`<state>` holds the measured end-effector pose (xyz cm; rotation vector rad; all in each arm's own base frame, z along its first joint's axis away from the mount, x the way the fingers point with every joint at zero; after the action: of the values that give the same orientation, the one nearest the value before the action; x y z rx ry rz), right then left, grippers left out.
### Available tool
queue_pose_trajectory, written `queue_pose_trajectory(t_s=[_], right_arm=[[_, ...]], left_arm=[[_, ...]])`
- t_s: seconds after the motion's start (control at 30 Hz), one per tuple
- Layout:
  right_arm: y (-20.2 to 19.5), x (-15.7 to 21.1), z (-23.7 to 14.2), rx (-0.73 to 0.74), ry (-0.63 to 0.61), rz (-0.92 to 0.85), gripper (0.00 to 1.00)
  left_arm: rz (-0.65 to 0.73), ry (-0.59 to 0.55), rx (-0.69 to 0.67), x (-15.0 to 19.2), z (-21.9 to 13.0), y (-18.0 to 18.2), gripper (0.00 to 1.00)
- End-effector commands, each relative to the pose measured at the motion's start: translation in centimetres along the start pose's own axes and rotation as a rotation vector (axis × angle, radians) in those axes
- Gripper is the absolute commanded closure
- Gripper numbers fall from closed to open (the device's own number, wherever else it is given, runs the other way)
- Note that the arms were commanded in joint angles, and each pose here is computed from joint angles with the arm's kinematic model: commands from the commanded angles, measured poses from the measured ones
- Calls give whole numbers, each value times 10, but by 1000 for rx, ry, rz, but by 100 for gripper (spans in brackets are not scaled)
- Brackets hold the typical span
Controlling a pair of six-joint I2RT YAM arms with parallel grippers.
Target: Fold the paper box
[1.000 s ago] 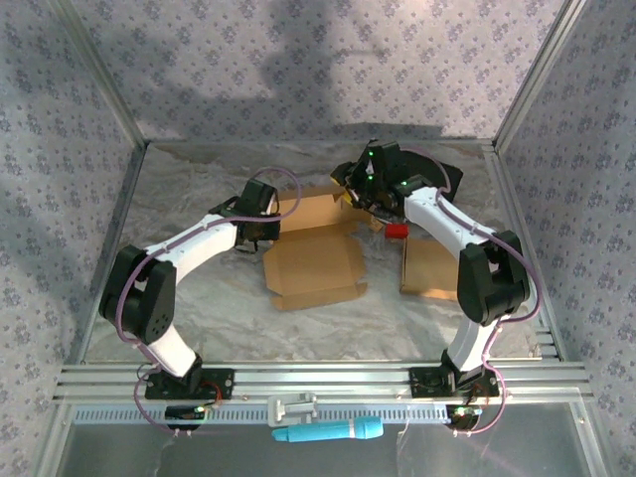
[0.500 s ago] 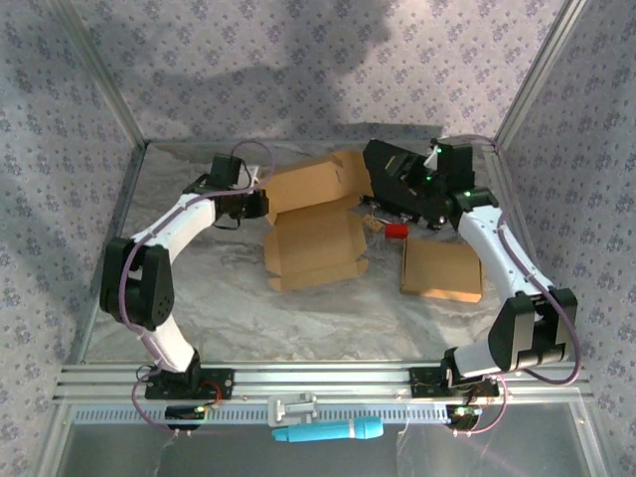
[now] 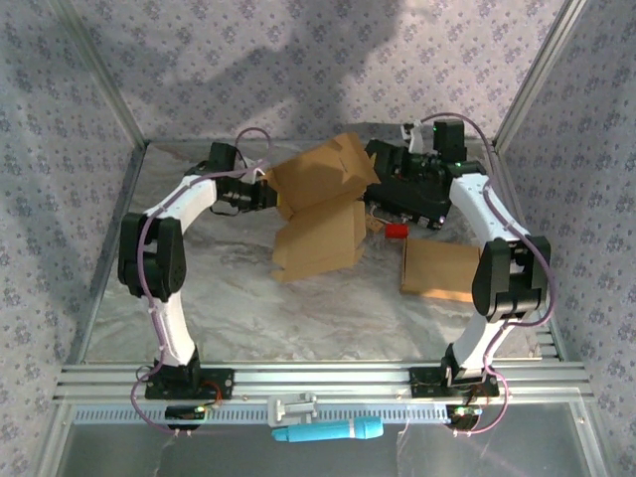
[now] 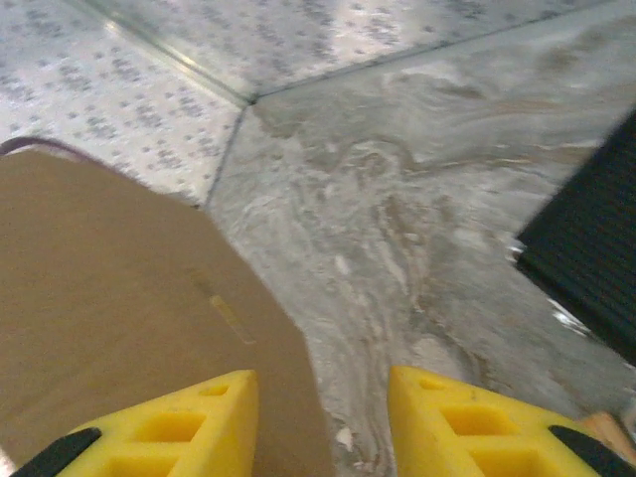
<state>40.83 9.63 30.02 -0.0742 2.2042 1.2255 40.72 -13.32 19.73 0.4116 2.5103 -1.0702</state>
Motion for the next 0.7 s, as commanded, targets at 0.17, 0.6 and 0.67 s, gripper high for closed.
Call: queue_pose_trajectory(t_s=[0.17,0.6,0.67], right_arm=[[22,0,-1,-110,37,-64,60],[35,12,1,-112,65,-92,60],[38,14,3,-115,73,-95,60]], left_arm=[[13,6,70,-10,-8,-8,100],[-2,11,76,-12,-9,-9,100],[-6,10,79,-11,-9,-10,100]])
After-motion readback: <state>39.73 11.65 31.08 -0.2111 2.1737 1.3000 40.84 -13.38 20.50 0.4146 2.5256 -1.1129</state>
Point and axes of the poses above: each hand's point on the last joint's axis, 136 mm out from that joint toward the fingers, its own z axis out along the fingers, its own y axis along the line the jaws close on, x = y × z, the point moved 10 cm from there along -z, back along the fingers, and after that the axes turned 6 degrees about z, right-handed, at the moved point
